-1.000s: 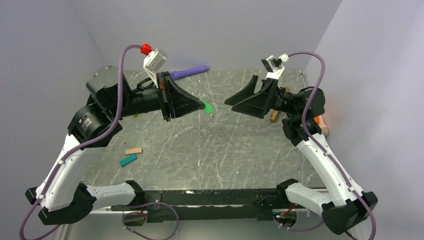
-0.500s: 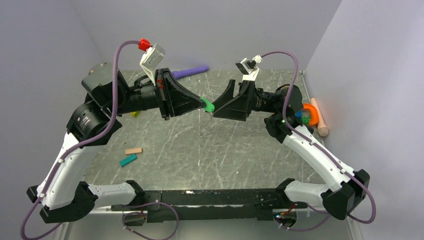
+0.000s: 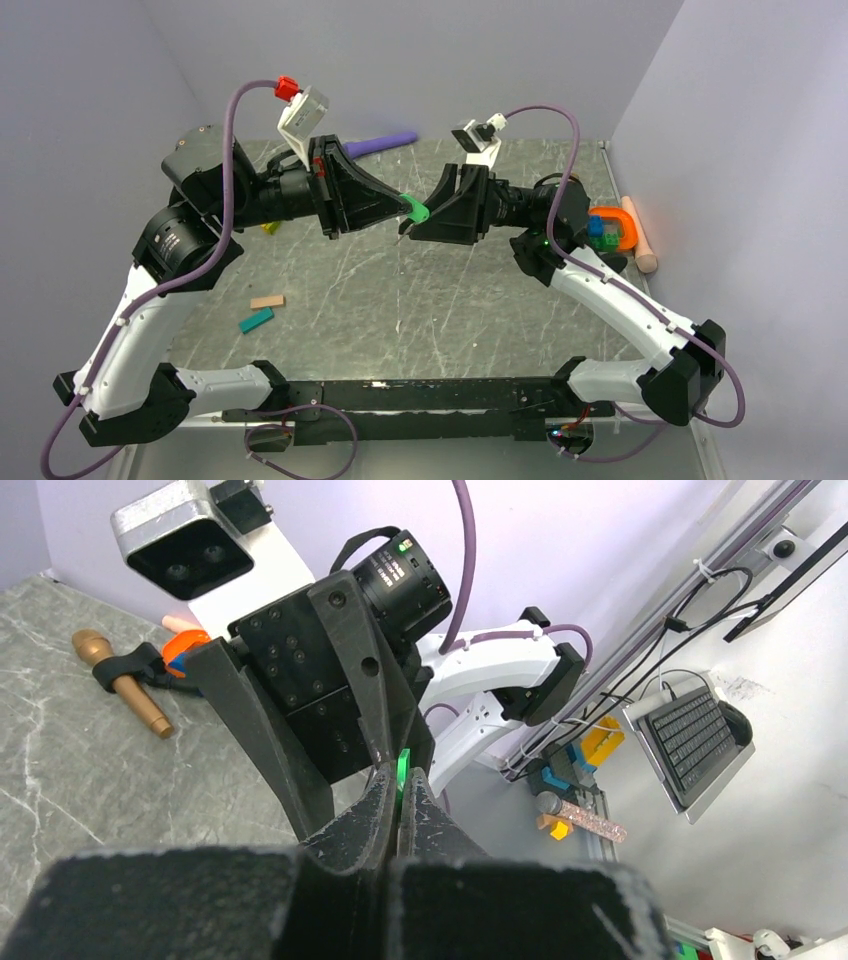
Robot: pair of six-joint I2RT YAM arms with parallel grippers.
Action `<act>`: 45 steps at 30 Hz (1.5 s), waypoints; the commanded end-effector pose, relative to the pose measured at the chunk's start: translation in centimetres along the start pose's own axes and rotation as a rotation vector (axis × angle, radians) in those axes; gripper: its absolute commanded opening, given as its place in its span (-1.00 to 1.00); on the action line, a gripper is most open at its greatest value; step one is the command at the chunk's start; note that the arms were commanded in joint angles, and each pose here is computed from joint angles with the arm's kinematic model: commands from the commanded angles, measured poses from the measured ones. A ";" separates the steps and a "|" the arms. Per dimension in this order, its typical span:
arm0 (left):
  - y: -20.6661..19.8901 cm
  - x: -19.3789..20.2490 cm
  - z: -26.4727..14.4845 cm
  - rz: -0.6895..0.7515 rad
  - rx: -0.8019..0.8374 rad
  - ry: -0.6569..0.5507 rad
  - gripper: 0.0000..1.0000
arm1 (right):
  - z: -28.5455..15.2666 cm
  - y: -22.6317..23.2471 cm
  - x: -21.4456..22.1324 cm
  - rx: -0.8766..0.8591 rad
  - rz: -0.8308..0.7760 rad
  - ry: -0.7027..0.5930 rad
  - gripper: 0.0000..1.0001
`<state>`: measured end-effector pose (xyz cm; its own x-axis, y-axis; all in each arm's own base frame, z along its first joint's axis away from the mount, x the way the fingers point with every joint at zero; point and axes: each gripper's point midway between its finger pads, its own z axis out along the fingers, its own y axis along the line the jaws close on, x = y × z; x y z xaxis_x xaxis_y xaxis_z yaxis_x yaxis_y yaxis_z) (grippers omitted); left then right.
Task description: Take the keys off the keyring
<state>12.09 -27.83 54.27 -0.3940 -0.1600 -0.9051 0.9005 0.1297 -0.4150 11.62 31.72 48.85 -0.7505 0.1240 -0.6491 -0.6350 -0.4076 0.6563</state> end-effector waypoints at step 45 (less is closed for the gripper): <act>0.4 -1.6 -2.0 0.021 -0.102 -0.144 -1.00 | 0.4 3.1 -0.8 -0.045 -0.092 -0.039 -1.00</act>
<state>13.13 -26.27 54.59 -0.3573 -0.2671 -0.8950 0.8805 0.2232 -0.4182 11.06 31.37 50.70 -0.7378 0.1832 -0.6497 -0.6496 -0.4543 0.6096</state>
